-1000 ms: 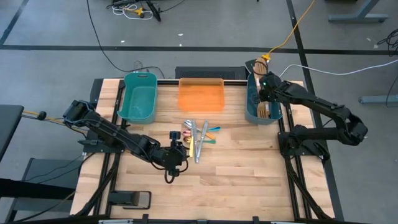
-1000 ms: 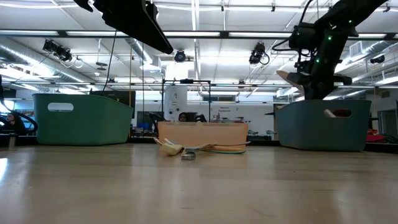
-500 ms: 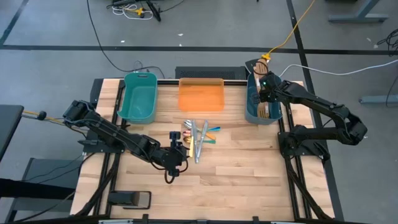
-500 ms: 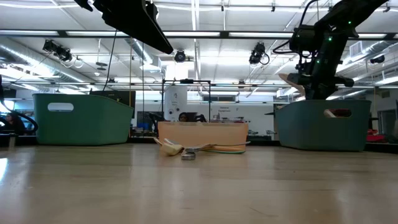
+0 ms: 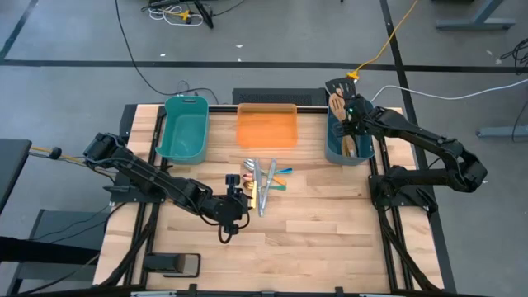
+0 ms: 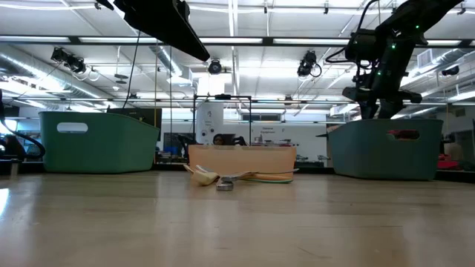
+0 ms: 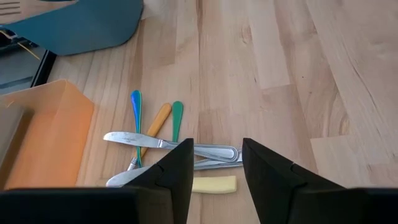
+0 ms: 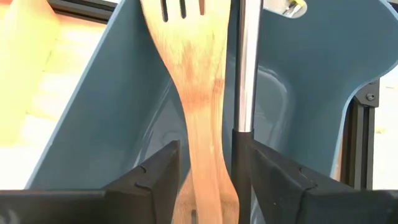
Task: Pick & Place Kitchen Items
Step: Put the right silver knife into the orange bin
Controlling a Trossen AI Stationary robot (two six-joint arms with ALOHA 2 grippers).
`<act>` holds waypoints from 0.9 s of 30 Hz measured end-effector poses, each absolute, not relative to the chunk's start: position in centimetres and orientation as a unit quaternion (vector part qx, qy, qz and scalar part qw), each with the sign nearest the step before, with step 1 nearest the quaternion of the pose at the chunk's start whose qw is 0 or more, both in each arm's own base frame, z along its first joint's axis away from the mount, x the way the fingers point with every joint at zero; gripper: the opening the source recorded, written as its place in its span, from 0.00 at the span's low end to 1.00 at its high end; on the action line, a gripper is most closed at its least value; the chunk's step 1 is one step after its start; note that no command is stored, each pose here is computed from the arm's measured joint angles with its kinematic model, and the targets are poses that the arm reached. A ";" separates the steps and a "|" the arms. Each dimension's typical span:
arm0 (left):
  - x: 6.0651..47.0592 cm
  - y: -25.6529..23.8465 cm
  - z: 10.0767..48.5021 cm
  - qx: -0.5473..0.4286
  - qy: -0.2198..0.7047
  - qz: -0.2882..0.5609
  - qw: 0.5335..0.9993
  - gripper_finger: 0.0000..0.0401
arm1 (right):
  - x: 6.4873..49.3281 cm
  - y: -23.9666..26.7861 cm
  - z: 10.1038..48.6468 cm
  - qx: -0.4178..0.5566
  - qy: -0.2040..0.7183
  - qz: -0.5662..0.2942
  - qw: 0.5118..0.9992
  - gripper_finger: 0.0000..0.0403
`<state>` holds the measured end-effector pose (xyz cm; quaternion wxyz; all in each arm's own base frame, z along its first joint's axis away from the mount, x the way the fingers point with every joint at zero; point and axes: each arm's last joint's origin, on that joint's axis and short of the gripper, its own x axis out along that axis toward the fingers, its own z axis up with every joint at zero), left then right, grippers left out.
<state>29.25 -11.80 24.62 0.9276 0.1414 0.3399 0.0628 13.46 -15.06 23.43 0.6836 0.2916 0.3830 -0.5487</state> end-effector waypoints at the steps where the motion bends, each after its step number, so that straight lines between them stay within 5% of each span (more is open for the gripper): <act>1: 29.3 -11.8 24.6 0.141 0.340 0.063 0.928 0.35 | 13.5 -15.1 23.4 0.292 0.382 -0.549 0.684 0.47; 14: 29.3 -11.8 24.6 0.141 0.339 0.063 0.928 0.35 | 13.8 -15.3 23.7 0.277 0.371 -0.542 0.701 0.36; 27: 29.3 -11.8 24.6 0.140 0.339 0.063 0.928 0.35 | 16.0 -14.1 25.8 0.240 0.294 -0.448 0.810 0.26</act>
